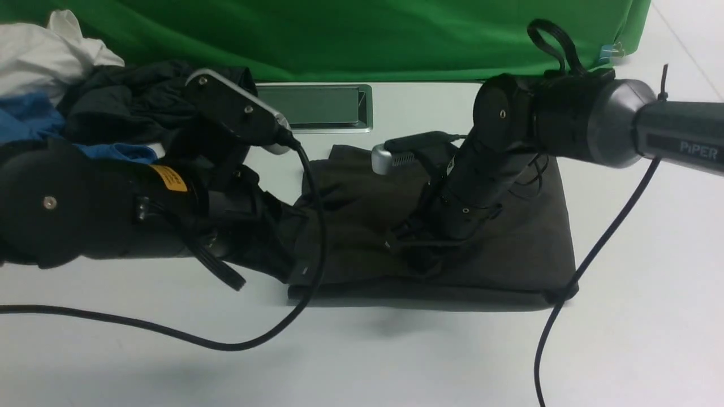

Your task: Fold a long-sleeved shirt on a white desktop.

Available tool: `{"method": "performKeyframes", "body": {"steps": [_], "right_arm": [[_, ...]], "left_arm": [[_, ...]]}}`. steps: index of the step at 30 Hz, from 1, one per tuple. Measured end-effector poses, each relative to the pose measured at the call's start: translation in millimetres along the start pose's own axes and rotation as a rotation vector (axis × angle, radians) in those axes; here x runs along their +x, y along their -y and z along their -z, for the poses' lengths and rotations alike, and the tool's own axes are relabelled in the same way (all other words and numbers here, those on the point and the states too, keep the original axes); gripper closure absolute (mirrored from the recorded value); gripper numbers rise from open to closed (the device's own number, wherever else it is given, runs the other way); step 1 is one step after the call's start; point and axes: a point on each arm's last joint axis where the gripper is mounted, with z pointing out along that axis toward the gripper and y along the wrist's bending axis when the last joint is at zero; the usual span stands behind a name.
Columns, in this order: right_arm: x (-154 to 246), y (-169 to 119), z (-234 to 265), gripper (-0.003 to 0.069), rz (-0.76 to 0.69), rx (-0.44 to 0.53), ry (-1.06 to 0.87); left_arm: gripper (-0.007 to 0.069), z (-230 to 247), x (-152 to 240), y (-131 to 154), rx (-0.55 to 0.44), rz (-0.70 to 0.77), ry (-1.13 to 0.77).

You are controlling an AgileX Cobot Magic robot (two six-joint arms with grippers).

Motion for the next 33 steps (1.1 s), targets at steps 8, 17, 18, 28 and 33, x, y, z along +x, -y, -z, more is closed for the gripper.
{"method": "performKeyframes", "body": {"steps": [8, 17, 18, 28, 33], "right_arm": [[-11.7, 10.7, 91.4, 0.0627, 0.085, 0.173, 0.27], [-25.4, 135.6, 57.5, 0.0626, -0.171, 0.304, 0.354], [-24.3, 147.1, 44.7, 0.0626, -0.191, 0.307, 0.33], [-34.9, 173.1, 5.1, 0.0622, -0.207, 0.329, 0.421], [-33.2, 166.7, 21.4, 0.0622, -0.203, 0.326, 0.417]], "left_arm": [[0.0607, 10.0, -2.3, 0.9, -0.008, -0.021, 0.025], [0.0607, 59.6, -11.0, 6.1, -0.075, -0.145, 0.226], [0.0607, 68.8, -6.6, 7.8, -0.094, -0.142, 0.272], [0.0607, 119.5, 67.3, 25.7, -0.208, -0.047, 0.588], [0.0607, 126.6, 103.8, 33.7, -0.234, -0.046, 0.668]]}}
